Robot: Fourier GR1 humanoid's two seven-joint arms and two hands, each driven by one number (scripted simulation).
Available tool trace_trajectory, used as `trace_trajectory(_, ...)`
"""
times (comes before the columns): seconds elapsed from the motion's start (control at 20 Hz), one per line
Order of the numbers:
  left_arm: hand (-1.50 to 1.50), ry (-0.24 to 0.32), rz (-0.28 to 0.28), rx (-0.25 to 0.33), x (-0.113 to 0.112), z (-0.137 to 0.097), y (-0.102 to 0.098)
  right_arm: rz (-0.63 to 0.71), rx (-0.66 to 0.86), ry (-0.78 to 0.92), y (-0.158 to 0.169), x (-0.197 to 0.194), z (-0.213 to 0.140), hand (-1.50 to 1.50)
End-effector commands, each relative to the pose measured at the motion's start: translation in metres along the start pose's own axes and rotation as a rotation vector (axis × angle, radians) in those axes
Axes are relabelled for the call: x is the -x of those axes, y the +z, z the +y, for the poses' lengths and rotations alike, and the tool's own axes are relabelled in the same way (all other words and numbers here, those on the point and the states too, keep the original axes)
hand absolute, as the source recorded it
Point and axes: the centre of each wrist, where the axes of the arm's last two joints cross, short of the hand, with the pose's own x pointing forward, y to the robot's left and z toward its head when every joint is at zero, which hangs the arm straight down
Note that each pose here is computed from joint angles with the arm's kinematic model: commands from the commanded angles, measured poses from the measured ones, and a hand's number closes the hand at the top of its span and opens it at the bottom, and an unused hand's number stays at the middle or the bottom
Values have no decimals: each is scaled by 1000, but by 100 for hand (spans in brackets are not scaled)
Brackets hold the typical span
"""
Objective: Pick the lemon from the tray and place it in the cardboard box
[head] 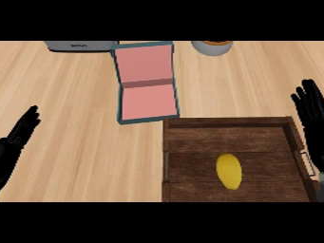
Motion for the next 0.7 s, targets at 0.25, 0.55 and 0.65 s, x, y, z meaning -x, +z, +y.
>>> trace_trajectory(0.25, 0, -197, 78, -341, 1, 37, -16, -47, -419, -261, 30, 28, 34, -150)
trace_trajectory(0.55, 0, -157, 147, -311, 13, 21, -11, -179, -476, 123, 67, 85, -7, -150)
trace_trajectory(0.65, 0, -151, 164, -297, 4, 26, -20, -231, -492, -5, 77, 98, -15, -150)
